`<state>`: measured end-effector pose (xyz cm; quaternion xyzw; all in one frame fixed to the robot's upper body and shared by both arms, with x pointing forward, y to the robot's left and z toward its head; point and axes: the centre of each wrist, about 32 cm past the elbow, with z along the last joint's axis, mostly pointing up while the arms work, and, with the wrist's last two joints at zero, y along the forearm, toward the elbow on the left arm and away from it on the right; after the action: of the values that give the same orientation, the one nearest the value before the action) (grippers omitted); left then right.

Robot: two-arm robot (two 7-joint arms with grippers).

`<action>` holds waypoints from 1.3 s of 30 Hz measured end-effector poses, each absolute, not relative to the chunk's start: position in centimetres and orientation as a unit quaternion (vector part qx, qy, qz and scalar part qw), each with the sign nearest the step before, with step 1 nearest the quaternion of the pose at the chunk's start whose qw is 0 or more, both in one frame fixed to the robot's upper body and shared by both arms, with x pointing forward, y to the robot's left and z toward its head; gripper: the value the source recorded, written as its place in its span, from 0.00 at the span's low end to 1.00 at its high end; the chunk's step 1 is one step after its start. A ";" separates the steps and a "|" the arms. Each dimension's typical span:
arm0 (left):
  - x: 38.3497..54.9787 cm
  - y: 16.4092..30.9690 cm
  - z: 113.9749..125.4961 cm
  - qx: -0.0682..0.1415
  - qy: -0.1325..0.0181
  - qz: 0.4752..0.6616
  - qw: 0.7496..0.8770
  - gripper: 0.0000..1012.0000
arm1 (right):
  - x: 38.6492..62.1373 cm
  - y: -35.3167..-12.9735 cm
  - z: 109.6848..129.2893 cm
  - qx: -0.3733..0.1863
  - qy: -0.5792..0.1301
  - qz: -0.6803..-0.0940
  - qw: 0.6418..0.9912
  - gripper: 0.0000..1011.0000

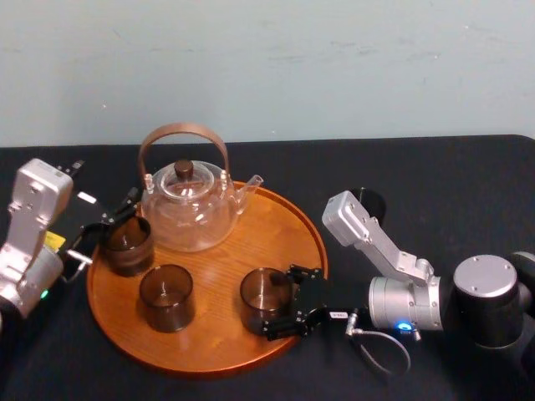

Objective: Pick up the glass from the table and place it on the tray.

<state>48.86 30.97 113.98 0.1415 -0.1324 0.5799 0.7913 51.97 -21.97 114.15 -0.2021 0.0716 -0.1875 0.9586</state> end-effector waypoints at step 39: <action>48.9 31.0 114.0 0.141 -0.132 0.580 0.791 0.99 | 47.8 -29.4 116.2 -0.184 0.072 -0.215 0.956 0.99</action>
<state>48.86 30.97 113.98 0.1415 -0.1324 0.5799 0.7913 47.81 -29.44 116.20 -0.1843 0.0720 -0.2149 0.9564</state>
